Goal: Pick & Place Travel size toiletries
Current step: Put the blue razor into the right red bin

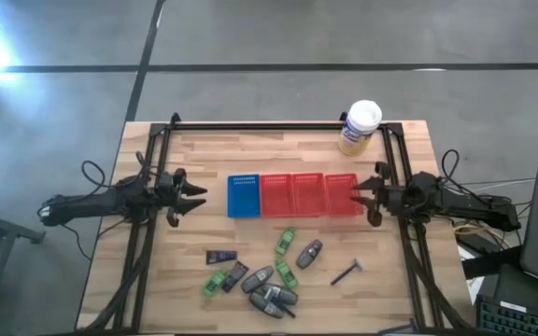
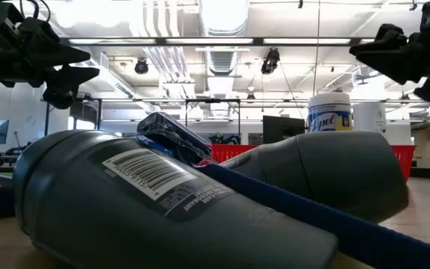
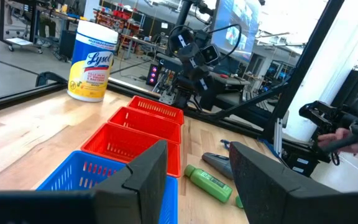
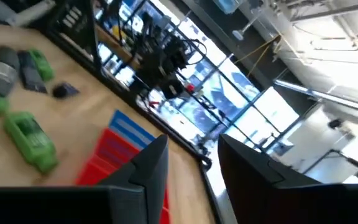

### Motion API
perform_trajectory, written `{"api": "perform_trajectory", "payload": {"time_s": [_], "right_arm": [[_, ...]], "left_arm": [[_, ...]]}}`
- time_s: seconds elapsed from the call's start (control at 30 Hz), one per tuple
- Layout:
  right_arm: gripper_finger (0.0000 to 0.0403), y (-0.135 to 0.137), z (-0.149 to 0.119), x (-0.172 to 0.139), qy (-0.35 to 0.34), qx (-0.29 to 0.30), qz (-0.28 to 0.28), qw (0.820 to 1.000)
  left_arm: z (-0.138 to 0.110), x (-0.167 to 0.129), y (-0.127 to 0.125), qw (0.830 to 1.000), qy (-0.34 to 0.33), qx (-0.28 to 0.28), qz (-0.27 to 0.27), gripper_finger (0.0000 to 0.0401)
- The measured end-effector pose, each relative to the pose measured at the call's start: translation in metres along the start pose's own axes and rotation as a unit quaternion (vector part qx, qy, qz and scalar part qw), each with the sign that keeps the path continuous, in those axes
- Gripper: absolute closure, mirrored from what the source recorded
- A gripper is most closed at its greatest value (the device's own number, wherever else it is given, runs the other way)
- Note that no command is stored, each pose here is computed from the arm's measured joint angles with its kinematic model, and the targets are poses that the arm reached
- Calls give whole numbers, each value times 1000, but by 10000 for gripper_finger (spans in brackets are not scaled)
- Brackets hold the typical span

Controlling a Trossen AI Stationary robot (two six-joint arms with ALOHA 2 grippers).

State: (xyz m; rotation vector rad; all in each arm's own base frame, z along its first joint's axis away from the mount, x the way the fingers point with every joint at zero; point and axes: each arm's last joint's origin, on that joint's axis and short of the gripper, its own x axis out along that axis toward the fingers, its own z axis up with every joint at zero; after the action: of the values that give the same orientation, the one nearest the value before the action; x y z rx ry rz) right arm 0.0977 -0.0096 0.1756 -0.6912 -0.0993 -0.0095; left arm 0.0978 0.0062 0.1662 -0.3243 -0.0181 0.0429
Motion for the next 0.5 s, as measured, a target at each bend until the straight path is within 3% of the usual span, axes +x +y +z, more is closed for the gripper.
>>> {"api": "perform_trajectory", "payload": {"time_s": [0.03, 0.1, 0.17, 0.23, 0.33, 0.43, 0.47, 0.5], "right_arm": [[259, 0, 1, 0, -5, 21, 4, 1000], [254, -1, 2, 0, -13, 124, 1, 992], [250, -4, 5, 0, -32, 289, -10, 957], [246, -7, 7, -1, -45, 467, -35, 883], [239, -10, 5, -1, -60, 665, -78, 740], [231, -13, 4, -2, -86, 789, -114, 598], [229, -13, 3, -2, -93, 812, -122, 563], [226, -13, 2, -2, -97, 825, -130, 541]], "left_arm": [[0, 0, 0, 1000, 0, 0, 0, 222], [0, 0, 0, 1000, 0, 0, 0, 222], [0, 0, 0, 1000, 0, 0, 0, 222], [0, 0, 0, 1000, 0, 0, 0, 222], [0, 0, 0, 1000, 0, 0, 0, 222], [0, 0, 0, 1000, 0, 0, 0, 222], [0, 0, 0, 1000, 0, 0, 0, 222], [0, 0, 0, 1000, 0, 0, 0, 222]]}}
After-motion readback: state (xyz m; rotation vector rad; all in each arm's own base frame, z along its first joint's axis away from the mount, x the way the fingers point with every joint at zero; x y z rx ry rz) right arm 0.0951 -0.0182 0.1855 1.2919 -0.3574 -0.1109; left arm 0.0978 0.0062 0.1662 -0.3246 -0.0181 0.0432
